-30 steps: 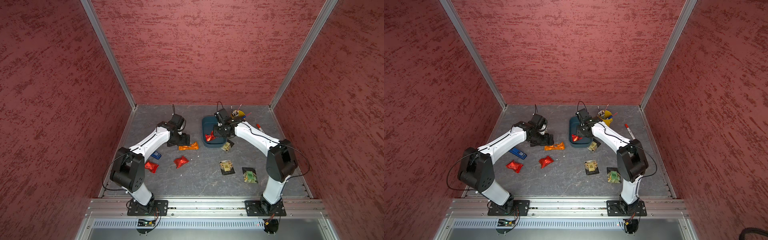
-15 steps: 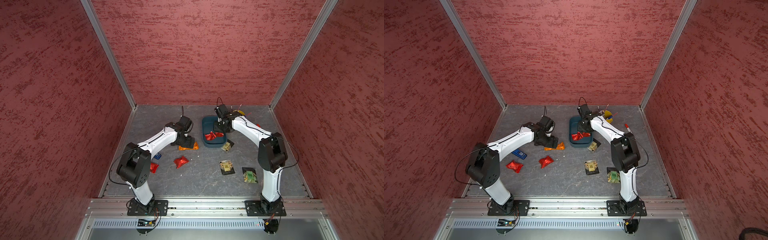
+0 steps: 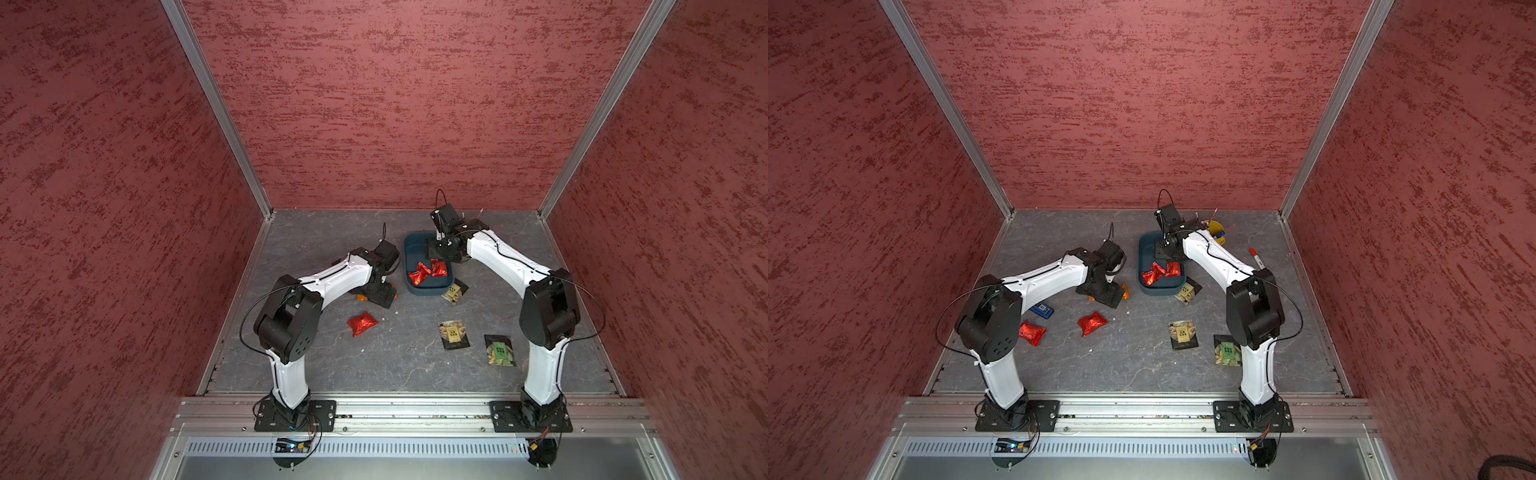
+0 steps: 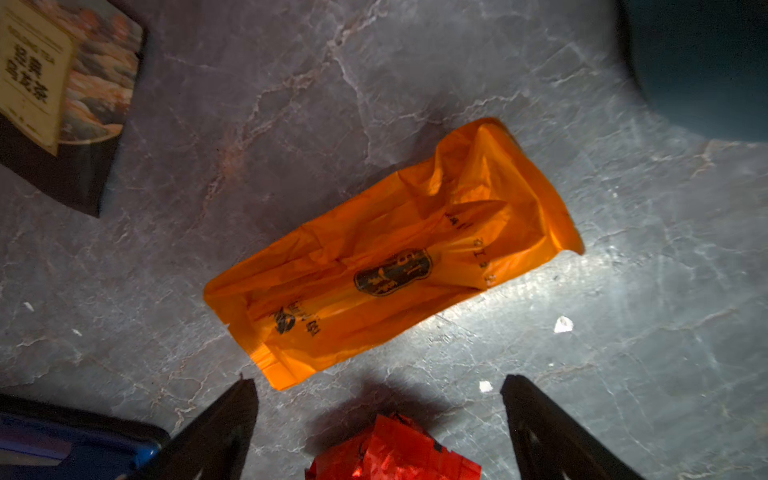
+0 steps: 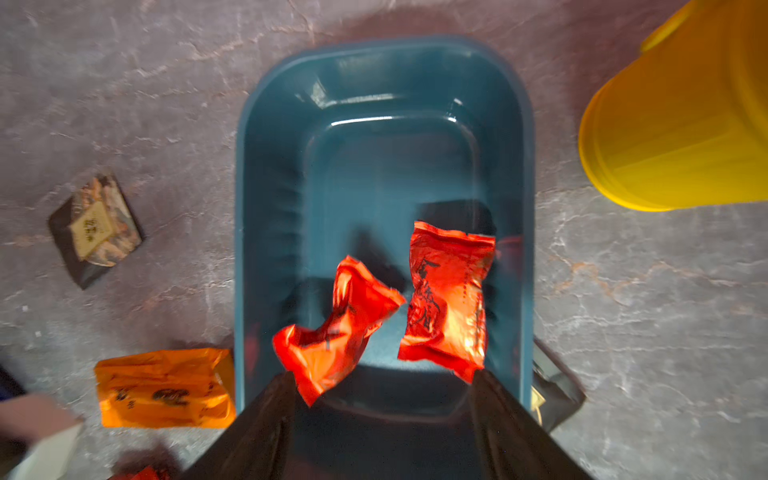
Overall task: Put the tea bags into the storage box
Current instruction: Pick up the tea bag from the center of the board.
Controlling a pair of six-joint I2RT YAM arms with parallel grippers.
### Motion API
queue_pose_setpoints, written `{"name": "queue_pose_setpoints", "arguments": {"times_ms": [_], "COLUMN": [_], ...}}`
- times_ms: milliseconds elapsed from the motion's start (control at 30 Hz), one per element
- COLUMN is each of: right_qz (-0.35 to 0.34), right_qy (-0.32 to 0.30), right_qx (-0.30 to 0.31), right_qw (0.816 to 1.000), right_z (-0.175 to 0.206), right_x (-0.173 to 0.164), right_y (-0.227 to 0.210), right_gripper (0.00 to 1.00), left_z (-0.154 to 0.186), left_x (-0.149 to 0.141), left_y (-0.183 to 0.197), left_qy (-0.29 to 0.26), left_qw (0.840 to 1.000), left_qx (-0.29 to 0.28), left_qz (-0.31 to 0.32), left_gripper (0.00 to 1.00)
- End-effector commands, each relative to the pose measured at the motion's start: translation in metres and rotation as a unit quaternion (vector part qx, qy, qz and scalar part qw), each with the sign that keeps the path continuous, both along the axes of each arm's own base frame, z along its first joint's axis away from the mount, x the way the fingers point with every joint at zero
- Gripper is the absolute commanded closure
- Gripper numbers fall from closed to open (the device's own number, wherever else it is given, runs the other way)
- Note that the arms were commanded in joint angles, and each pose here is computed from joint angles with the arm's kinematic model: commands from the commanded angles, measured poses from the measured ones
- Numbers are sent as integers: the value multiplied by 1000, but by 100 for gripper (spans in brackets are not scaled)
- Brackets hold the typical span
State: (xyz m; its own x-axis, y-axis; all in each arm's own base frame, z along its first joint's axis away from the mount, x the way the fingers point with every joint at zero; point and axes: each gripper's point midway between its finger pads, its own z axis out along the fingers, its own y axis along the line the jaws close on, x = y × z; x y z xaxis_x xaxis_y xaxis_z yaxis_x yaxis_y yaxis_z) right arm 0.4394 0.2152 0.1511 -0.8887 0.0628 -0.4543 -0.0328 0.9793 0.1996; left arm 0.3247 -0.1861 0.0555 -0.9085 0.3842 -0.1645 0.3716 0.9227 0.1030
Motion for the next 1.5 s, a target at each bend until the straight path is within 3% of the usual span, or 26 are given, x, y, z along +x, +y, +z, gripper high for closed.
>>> {"name": "queue_pose_setpoints", "arguments": {"times_ms": [0,500,733,1033,1200,1467], "right_qz": [-3,-12,-15,-22,-33,-47], "right_qy": [-44,-58,-58,-53,-45,-31], "right_qx": [3,9,9,28,50,71], "right_qw": [999,998,998,998,997,996], "right_z": [47,74,75,76,70,56], "right_x": [-3,-21,-22,-26,-33,-54], "right_y": [-10,-25,-27,-24,-23,-25], "right_gripper": [27,26,27,33,34,34], "left_z": [-1,-20,-21,-23,-23,-13], "left_x": [14,43,36,30,33,35], "left_y": [-5,-7,-8,-13,-15,-13], "left_qy": [-9,-3,18,30,29,25], "left_qw": [1000,999,1000,999,999,999], "left_qx": [8,30,-1,-19,-23,-22], "left_qz": [-14,-12,4,9,14,13], "left_gripper": [4,4,11,36,57,69]}}
